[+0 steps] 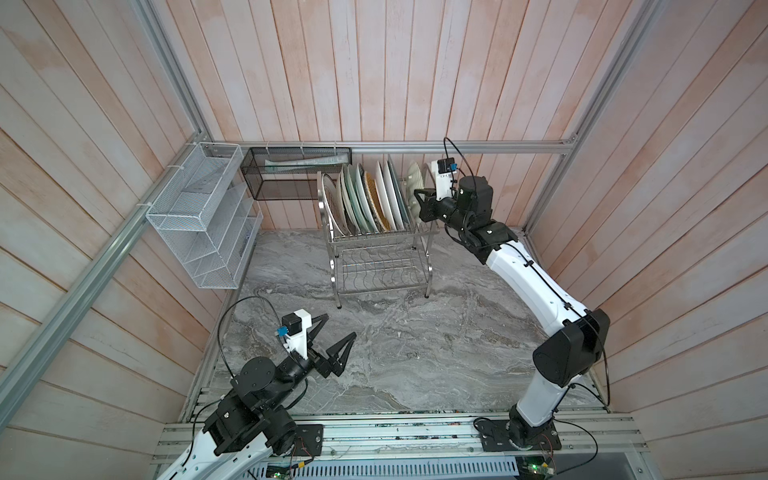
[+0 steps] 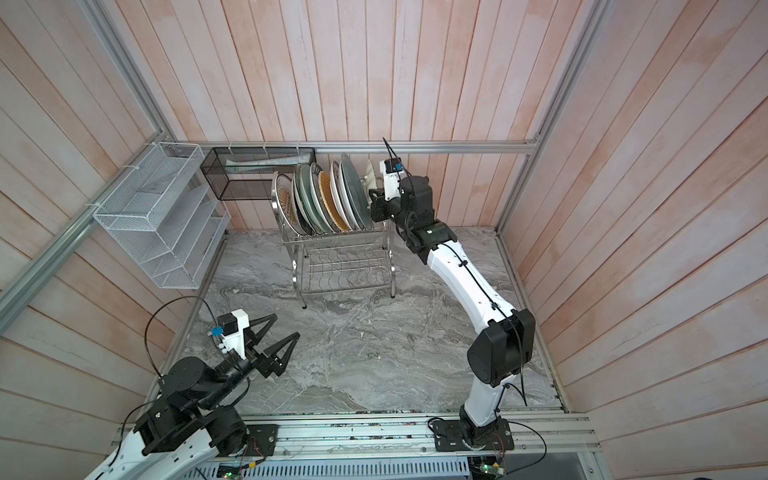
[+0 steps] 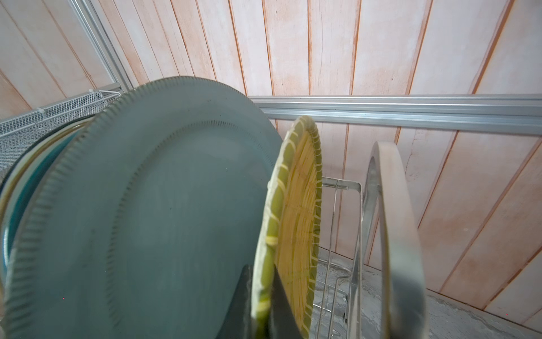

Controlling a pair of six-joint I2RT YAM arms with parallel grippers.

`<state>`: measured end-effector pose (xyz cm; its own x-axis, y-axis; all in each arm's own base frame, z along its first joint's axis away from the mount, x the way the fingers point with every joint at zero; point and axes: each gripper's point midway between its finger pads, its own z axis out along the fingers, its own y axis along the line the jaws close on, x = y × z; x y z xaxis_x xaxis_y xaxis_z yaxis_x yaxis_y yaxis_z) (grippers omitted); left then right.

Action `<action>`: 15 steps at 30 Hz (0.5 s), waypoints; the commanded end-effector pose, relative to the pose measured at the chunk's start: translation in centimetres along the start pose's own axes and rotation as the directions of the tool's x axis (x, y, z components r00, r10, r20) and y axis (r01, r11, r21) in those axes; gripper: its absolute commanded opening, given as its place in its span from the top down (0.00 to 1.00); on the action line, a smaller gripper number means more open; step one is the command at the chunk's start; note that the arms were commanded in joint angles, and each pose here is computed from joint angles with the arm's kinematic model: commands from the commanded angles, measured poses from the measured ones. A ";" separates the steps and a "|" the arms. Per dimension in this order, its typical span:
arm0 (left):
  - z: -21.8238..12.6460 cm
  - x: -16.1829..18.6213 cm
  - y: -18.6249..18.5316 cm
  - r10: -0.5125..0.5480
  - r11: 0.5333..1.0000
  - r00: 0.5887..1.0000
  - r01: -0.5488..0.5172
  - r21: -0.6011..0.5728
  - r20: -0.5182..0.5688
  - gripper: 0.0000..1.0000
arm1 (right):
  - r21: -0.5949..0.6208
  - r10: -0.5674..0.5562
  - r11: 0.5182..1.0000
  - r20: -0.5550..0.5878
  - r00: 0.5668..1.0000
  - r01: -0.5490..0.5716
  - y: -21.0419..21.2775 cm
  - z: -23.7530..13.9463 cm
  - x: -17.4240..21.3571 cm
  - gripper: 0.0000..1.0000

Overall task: Load the plates into the dish rack
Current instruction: 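Lower the yellow mat with the right gripper into the farthest upper slot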

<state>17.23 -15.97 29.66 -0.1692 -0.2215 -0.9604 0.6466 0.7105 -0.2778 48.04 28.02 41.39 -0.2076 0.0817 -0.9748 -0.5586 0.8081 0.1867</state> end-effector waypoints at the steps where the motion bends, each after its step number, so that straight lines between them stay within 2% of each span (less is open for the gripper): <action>1: -0.3 -0.3 -0.2 0.017 1.000 1.000 -0.018 0.011 0.006 0.00 | 0.012 -0.005 1.000 -0.002 1.000 0.006 -0.2 -0.2 0.4 0.98; 10: -0.3 -0.2 -0.2 0.014 1.000 1.000 -0.014 0.009 0.004 0.00 | -0.012 -0.020 1.000 0.005 1.000 0.020 0.9 -0.6 -0.2 0.78; 15: -0.3 -0.3 -0.1 0.014 1.000 1.000 -0.014 0.003 0.007 0.00 | -0.026 -0.034 0.999 0.015 0.999 0.035 1.7 -1.0 -1.2 0.70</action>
<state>17.23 -15.95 29.62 -0.1699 -0.2203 -0.9605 0.6461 0.7111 -0.2773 47.53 28.76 40.87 -0.2072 0.0575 -0.9766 -0.5720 0.8027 0.1686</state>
